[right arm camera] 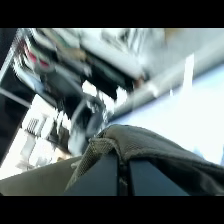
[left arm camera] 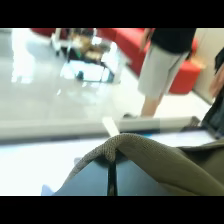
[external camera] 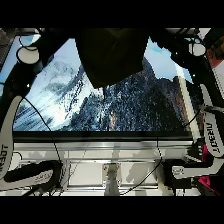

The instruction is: Fold the clothes and pants, and hang the long-sleeved shirts on hangers.

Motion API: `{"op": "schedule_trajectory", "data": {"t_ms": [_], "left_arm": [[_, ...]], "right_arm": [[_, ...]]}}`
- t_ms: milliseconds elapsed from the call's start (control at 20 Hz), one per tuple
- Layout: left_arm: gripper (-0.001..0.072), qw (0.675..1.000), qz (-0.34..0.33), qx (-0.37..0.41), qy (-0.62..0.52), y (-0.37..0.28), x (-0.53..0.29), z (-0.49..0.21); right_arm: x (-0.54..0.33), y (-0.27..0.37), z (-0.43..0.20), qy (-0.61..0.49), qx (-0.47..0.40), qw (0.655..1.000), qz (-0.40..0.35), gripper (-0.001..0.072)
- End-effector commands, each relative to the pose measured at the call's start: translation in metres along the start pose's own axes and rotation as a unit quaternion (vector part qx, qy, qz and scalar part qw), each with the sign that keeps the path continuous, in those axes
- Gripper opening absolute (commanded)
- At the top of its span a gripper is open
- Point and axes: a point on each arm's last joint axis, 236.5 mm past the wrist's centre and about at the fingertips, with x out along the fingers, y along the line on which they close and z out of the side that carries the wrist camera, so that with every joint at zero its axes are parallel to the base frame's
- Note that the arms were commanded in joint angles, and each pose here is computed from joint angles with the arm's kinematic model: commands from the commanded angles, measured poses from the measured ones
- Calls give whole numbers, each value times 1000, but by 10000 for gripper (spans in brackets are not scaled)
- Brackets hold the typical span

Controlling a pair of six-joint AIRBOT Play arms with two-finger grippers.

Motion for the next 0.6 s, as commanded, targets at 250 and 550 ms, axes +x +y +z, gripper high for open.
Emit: {"op": "schedule_trajectory", "data": {"t_ms": [250, 550], "left_arm": [[10, 970, -103, 33, 219, -4, -10, -108], [10, 923, -88, 30, 372, -6, -116, -200]], "right_arm": [[-32, -54, -54, 202, -65, 975, -63, 22], [-132, -118, -121, 350, -69, 915, -190, 21]]}}
